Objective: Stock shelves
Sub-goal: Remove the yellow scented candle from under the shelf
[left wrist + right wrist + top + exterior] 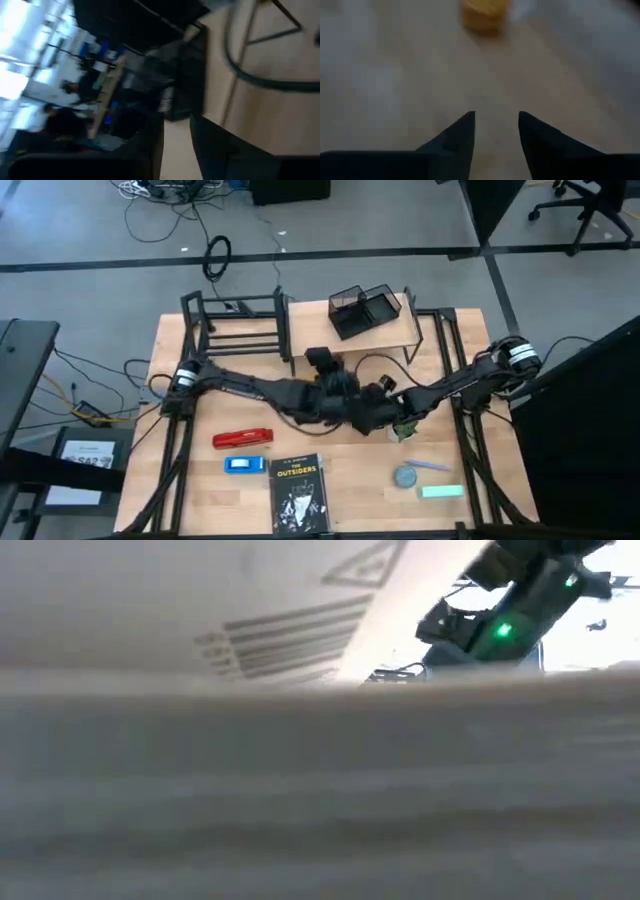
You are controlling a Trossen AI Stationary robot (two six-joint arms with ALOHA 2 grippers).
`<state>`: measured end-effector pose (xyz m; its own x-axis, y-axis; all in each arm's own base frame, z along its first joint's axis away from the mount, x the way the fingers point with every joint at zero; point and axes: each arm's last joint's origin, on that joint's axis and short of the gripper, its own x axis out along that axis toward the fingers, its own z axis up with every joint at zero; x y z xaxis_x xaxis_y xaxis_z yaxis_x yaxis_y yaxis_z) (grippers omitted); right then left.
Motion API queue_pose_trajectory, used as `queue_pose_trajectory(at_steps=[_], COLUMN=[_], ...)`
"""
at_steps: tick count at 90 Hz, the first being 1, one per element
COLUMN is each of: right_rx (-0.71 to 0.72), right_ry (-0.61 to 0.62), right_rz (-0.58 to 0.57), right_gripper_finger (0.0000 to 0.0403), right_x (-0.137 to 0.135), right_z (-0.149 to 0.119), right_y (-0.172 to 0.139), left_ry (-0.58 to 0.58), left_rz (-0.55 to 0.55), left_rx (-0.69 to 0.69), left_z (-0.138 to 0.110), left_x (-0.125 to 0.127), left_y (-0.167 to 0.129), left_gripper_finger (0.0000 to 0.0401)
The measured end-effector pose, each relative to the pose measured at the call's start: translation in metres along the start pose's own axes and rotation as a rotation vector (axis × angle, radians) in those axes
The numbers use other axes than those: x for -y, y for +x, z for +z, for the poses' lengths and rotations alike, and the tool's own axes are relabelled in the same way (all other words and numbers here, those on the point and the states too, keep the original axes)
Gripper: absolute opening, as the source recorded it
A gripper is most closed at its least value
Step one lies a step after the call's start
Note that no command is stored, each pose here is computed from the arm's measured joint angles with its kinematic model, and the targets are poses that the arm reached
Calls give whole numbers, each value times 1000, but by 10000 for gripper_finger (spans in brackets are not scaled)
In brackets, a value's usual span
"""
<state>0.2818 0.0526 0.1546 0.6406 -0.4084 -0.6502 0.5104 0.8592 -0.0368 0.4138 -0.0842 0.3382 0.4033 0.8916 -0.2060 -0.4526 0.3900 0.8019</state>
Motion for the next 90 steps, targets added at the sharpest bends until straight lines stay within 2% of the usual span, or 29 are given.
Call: queue_pose_trajectory(at_steps=[8, 15, 22, 30, 46, 64, 90], right_rx=[138, 254, 343, 379, 383, 356, 391], right_ry=[33, 32, 21, 1, -29, 80, 29], right_rz=[121, 170, 184, 186, 138, 74, 93], right_gripper_finger=[172, 211, 254, 303, 372, 398, 395], right_x=[3, 8, 11, 14, 16, 24, 21], right_z=[6, 5, 1, -7, -17, -22, -2], right_y=[8, 16, 30, 53, 97, 126, 142], left_ry=[-12, -49, -165, -184, -194, -188, -188], left_rz=[36, 21, -1, -62, -71, -81, -76], left_rx=[25, 34, 45, 58, 63, 56, 49], left_z=[-4, -14, -22, -25, -33, -35, -35], left_x=[-18, -32, -37, -39, -36, -33, -33], left_y=[-35, -58, -73, -86, -94, -94, -91], left_gripper_finger=[80, 80, 80, 80, 80, 80, 80])
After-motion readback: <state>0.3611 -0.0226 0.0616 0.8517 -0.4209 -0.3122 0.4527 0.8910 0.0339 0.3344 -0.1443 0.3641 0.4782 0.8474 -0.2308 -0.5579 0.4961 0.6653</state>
